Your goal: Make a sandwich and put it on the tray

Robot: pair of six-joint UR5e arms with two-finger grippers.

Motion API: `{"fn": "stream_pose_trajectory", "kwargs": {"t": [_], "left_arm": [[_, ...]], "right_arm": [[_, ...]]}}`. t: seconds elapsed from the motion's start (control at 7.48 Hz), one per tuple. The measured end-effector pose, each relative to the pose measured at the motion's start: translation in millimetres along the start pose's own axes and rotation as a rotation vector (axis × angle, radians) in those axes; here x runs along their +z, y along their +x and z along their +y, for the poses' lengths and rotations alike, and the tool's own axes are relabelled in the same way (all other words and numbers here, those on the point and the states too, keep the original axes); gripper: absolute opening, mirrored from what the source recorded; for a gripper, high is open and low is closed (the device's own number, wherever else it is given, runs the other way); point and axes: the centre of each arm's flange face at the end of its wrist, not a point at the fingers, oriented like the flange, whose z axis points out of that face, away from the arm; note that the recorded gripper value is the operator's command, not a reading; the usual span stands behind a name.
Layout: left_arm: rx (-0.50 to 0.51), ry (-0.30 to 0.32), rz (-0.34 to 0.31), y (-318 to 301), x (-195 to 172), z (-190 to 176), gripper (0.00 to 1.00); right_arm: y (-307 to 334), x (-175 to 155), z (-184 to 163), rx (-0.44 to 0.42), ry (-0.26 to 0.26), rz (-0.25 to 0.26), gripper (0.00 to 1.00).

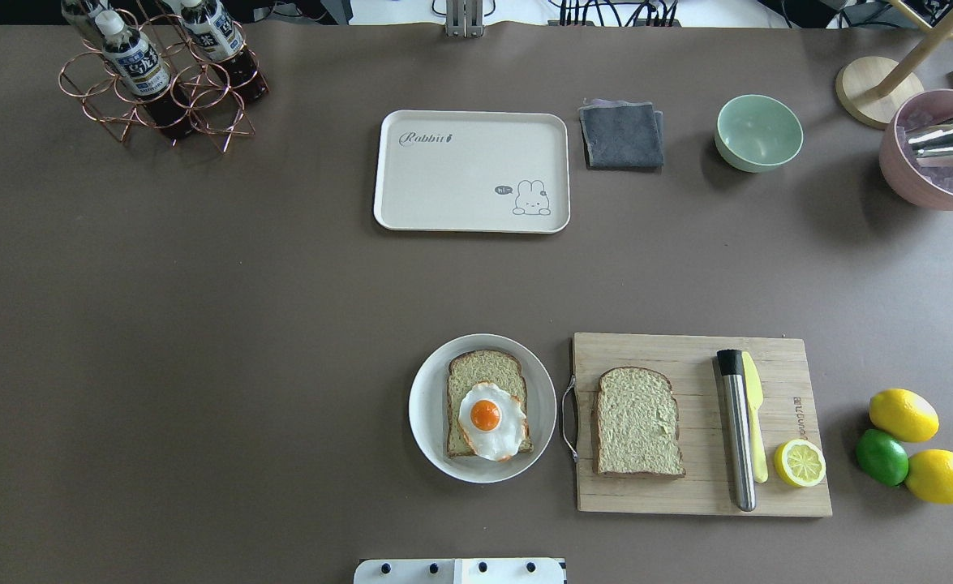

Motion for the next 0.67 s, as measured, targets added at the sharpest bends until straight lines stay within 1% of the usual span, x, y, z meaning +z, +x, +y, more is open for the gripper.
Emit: {"fn": "stream_pose_trajectory", "kwargs": {"t": [0.13,0.27,0.4,0.53,0.67], "left_arm": [[0.043,0.019,0.007,24.3,-2.8,-28.1,0.98],[0.054,0.036,0.014,45.6,-4.6,-49.1,0.98],[0.019,0.073,0.021,64.3,-9.0,-63.2,0.98],[-0.060,0.113,0.042,87.8,-3.5,-74.6,0.98],[-0.156,0.129,0.080,118.0,11.0,-83.2,0.98]], "right_arm": [[-7.3,-9.9,-13.8,-0.021,0.027,0.007,1.00],[-14.3,-18.8,-25.4,-0.038,0.048,0.011,1.00],[-22.7,-24.2,-38.0,-0.055,0.061,0.014,1.00],[-29.8,-24.7,-47.7,-0.041,0.064,0.015,1.00],[-36.7,-27.1,-54.1,0.061,0.073,0.007,1.00]]}}
